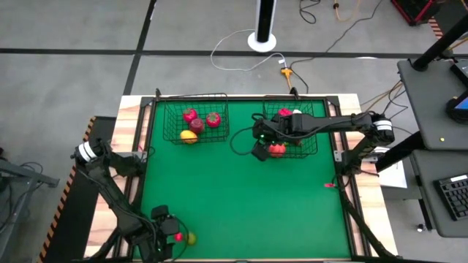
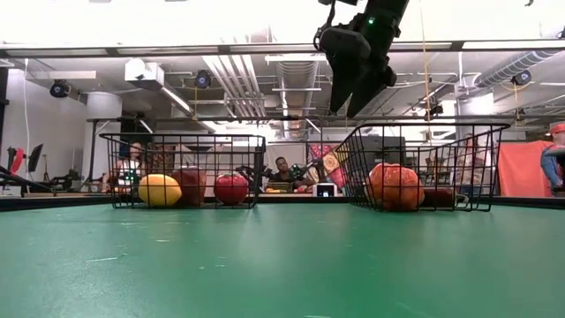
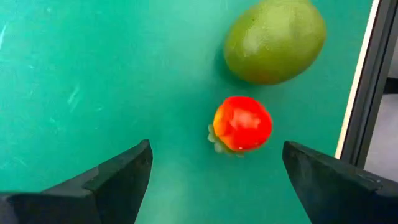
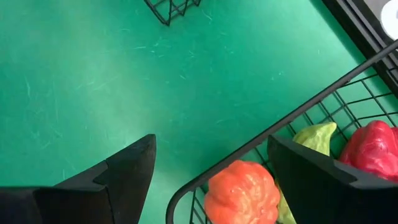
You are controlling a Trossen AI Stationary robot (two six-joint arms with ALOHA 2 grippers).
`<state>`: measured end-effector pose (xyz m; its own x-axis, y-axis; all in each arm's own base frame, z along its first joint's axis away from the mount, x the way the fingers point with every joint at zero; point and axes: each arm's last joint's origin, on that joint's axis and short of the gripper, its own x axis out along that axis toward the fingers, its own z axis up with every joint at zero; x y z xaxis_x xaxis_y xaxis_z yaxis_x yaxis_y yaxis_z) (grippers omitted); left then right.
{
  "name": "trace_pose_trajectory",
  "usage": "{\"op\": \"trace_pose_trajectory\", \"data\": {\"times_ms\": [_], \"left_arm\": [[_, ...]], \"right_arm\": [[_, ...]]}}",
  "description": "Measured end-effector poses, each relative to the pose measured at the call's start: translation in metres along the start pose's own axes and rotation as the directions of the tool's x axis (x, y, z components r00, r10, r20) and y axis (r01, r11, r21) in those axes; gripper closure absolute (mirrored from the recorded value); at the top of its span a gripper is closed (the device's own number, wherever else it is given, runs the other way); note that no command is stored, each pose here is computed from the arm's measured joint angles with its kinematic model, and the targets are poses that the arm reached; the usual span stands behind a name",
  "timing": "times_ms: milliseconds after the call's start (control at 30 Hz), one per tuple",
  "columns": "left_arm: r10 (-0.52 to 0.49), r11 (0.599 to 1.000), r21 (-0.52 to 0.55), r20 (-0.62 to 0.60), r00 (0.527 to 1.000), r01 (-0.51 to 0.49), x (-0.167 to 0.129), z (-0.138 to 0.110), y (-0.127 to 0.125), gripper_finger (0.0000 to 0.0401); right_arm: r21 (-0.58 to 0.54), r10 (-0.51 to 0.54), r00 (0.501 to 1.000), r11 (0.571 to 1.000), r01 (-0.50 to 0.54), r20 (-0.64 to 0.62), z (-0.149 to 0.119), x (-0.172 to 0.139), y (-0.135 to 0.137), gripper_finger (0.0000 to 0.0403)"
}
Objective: Sort produce into baskets
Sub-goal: Put the red strawberry into the left wire basket
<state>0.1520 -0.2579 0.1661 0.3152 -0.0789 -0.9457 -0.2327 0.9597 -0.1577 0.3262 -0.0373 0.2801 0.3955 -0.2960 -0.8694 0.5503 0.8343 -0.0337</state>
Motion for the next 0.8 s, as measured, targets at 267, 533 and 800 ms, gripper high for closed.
{"op": "trace_pose_trajectory", "data": {"times_ms": [267, 533, 800], "left_arm": [[-0.020, 1.000, 0.022, 0.024, 1.000, 0.019, 0.010, 0.000, -0.006, 0.0069], [0.019, 0.999, 0.032, 0.040, 0.999, -0.020, 0.024, -0.002, -0.007, 0.0100], [0.018, 0.999, 0.032, 0.043, 0.999, -0.020, 0.025, -0.002, -0.008, 0.0136]], "right_arm": [[0.006, 0.004, 1.000, 1.000, -0.004, 0.000, -0.001, -0.001, 0.002, 0.0099], [0.005, 0.006, 1.000, 1.000, -0.006, 0.000, -0.002, -0.001, 0.004, 0.0107], [0.005, 0.006, 1.000, 1.000, -0.006, 0.000, -0.002, -0.001, 0.004, 0.0108]]}}
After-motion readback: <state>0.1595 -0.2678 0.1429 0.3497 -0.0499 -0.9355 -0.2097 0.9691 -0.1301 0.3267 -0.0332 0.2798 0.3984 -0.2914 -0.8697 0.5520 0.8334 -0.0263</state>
